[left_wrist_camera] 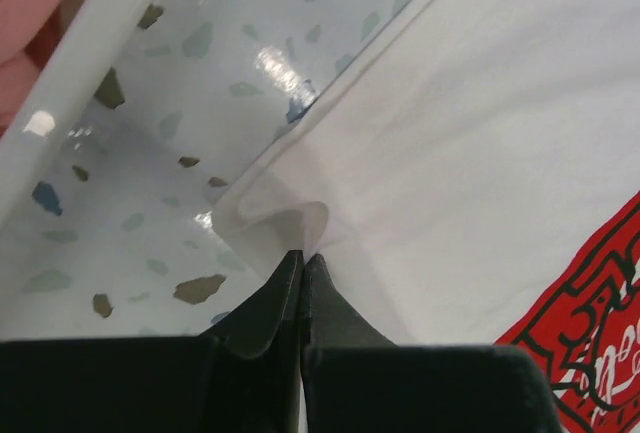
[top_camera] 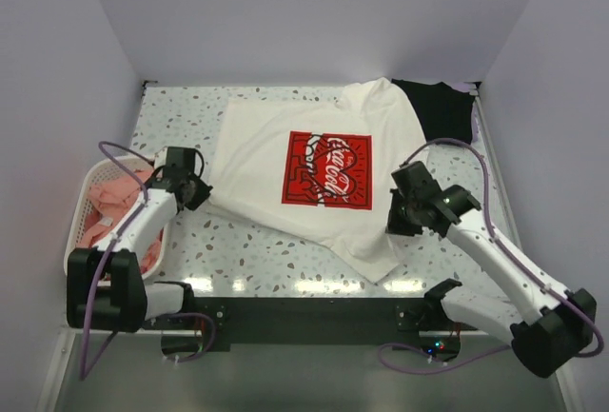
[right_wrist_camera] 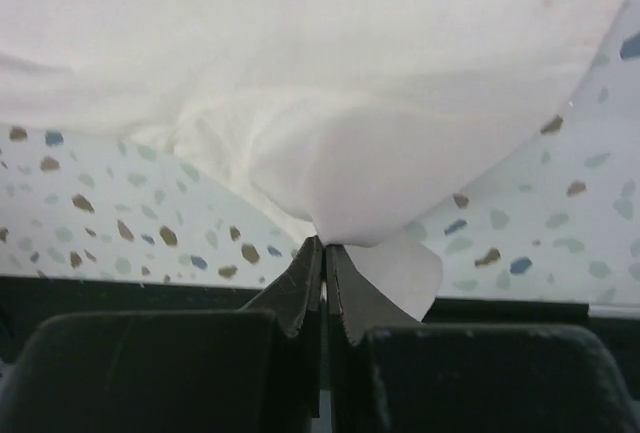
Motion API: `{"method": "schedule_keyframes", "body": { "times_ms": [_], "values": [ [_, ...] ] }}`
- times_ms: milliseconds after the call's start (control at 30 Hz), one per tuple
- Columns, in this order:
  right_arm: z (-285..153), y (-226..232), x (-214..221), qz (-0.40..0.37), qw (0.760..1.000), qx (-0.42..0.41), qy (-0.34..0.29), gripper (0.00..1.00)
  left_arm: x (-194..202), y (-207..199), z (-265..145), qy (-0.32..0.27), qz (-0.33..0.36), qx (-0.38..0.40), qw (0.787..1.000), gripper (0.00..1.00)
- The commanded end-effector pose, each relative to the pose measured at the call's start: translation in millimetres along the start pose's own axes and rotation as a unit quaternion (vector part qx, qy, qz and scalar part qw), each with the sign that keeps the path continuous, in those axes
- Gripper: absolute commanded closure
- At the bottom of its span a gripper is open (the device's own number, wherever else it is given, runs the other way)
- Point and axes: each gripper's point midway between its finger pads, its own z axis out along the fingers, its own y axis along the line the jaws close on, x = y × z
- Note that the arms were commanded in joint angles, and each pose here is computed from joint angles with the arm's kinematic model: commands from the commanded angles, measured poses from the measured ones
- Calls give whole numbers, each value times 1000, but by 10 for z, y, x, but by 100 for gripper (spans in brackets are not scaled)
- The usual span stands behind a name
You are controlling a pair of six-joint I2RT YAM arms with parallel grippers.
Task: Fold and stack the t-shirts
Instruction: Fold the tshirt
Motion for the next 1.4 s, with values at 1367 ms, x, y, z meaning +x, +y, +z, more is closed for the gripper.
{"method": "schedule_keyframes", "body": {
  "times_ms": [1367],
  "values": [
    [906,-139,-2142,211,962,-113,-135,100,-765,-835,518,-33,-38,-4,999,100]
  ]
}}
